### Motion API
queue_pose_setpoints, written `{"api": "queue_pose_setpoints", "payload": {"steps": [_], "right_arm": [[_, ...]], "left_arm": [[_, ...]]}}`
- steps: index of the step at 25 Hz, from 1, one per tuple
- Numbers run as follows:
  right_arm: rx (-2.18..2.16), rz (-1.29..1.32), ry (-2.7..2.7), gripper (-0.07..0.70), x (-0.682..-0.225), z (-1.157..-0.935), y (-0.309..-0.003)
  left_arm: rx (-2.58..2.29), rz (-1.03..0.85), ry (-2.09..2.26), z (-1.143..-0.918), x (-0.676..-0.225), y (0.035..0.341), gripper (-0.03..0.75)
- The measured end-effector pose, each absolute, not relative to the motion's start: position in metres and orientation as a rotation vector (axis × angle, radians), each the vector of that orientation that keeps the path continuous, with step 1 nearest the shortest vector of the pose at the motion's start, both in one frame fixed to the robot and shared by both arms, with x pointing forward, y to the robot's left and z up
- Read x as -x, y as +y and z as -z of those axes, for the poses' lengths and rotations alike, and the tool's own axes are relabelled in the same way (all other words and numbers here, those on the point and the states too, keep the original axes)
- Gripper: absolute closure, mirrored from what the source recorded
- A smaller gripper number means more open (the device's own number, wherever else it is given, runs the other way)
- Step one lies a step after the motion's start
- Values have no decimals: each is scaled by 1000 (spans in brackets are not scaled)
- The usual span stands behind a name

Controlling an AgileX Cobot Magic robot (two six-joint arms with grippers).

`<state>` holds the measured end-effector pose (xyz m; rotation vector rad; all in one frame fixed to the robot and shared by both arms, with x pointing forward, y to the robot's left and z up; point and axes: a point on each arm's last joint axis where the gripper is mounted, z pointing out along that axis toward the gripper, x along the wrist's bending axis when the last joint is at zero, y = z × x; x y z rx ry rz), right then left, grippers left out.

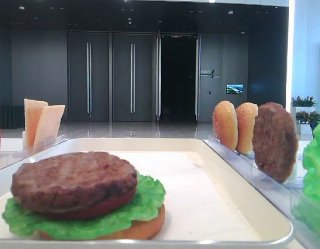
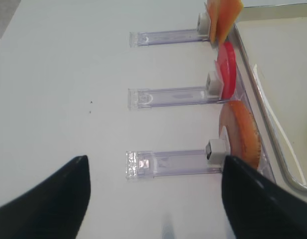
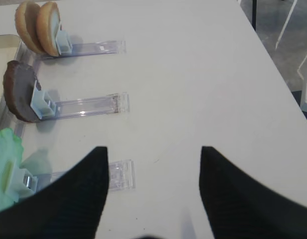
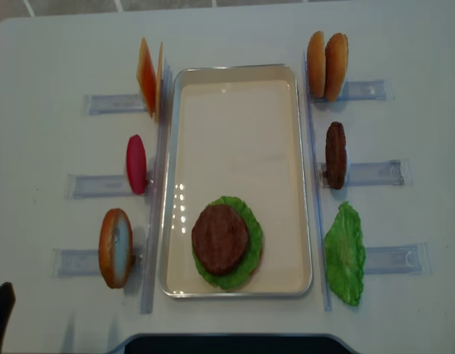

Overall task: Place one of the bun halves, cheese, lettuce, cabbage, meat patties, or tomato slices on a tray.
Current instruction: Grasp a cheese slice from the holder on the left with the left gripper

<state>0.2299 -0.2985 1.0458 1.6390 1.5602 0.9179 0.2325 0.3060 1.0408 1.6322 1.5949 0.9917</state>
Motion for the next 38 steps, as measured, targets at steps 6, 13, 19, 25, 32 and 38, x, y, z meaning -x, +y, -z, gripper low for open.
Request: {"api": "queue_pose_setpoints", "payload": {"steps": [6,13,19,25,32,38], "right_arm": [[-1639,-918,1560,214,-230,-1046,-298],[-1639,-918,1560,214,-230,-1046,-298],[-1639,-918,1560,214,-230,-1046,-298],[-1639,-918,1560,214,-230,-1046,-298],[-1639,-918,1560,214,-230,-1046,-298],[-1639,-918,1560,214,-230,-1046,-298]], "left_arm": [[-1632,-992,1595,-1041,-232,306,91],[-1632,-992,1595,-1041,-232,306,91],[-1632,-992,1595,-1041,-232,306,93],[-1614,-971,1602,-1041,-233,305,93],[-1658,-912,1658,-1043,-239,305,95],[-1736,-796,1780,-1060,-263,306,116]]}}
